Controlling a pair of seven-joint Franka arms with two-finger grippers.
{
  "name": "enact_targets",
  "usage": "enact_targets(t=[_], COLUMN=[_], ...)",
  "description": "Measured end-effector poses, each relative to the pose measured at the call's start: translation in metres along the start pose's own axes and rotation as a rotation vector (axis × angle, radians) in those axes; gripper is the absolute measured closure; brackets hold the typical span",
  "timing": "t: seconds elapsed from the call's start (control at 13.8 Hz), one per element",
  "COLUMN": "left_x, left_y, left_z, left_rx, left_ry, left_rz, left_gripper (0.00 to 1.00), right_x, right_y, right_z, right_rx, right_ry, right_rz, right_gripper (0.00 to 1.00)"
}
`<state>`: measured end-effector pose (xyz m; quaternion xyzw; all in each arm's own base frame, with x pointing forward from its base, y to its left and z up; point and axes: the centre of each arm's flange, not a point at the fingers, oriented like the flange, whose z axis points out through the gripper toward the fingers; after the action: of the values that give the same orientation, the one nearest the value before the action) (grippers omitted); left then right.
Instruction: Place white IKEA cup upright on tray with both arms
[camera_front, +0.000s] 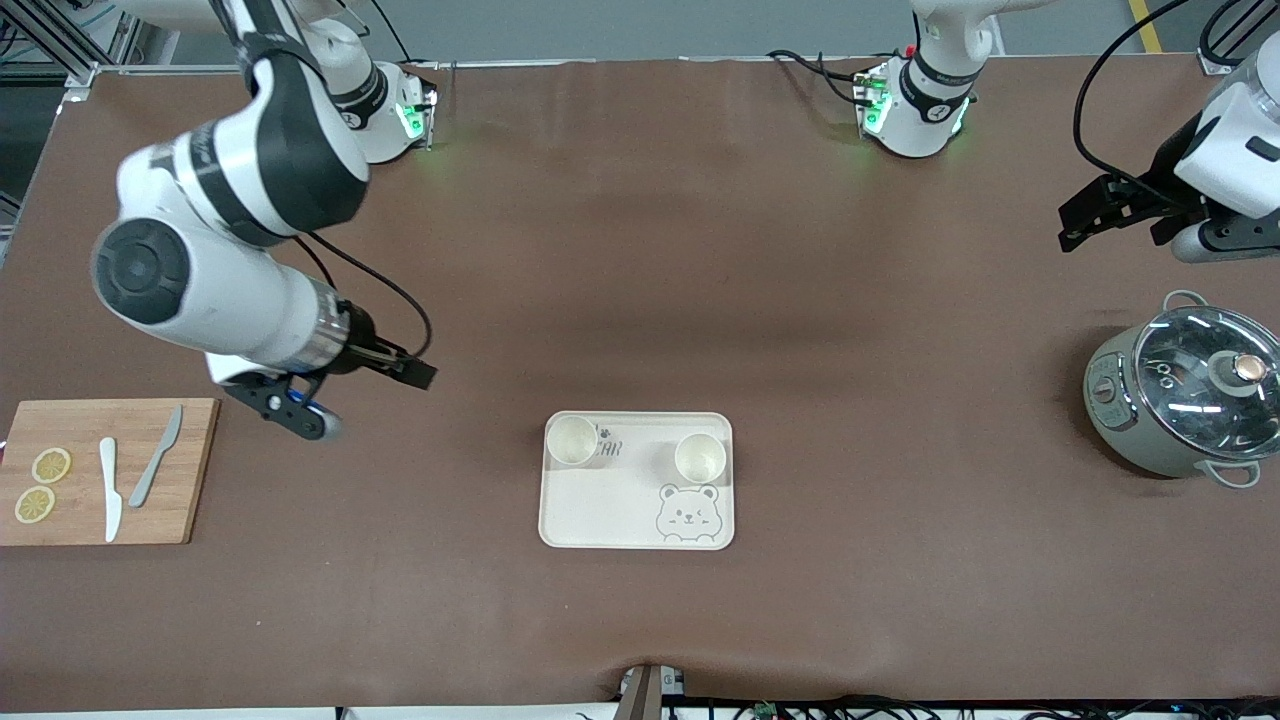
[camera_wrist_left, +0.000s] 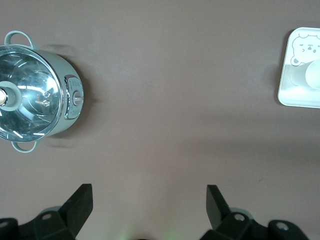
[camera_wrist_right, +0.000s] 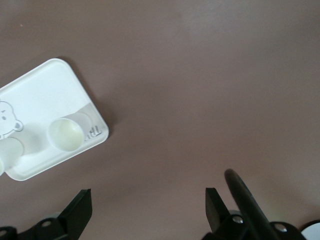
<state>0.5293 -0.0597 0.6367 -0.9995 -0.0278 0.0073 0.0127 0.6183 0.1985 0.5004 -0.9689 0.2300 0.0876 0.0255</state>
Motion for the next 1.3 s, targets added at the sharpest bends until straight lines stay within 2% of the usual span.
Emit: enact_targets(t=[0.22,0.43,0.65,0.8,1.01,1.16,1.3], left_x=[0.000,0.001,0.002,0.002,0.002,0.002,0.002], left_y=[0.000,0.000,0.000,0.000,0.000,0.000,0.000], left_z=[0.001,0.002,0.004,0.003,0.002,0.002,0.002], left_rx=[0.000,0.000,-0.001,-0.001,-0.001,-0.001,-0.001], left_ry=[-0.001,-0.005,-0.007,-0.005,-0.004,-0.003,-0.003], left_rz=[0.000,0.000,0.000,0.000,0.000,0.000,0.000], left_gripper=[0.00,0.00,0.00,0.00,0.00,0.00,0.00], right_x=[-0.008,0.000,0.014,0.018,0.026,0.030,0.027], right_y=[0.035,0.080,0.133,0.167,0.226,0.259,0.275], right_z=[-0.019,-0.037,-0.061,-0.077,-0.099,-0.107,-0.113], right_rx=[-0.035,-0.037,-0.041,-0.034,-0.014,-0.010,-0.008], right_ry=[0.040,0.028,0.033,0.050,0.074,0.069,0.055], right_rz=[-0.083,-0.174,-0.209,-0.240,-0.350,-0.420,-0.434], right_gripper=[0.00,0.00,0.00,0.00,0.00,0.00,0.00])
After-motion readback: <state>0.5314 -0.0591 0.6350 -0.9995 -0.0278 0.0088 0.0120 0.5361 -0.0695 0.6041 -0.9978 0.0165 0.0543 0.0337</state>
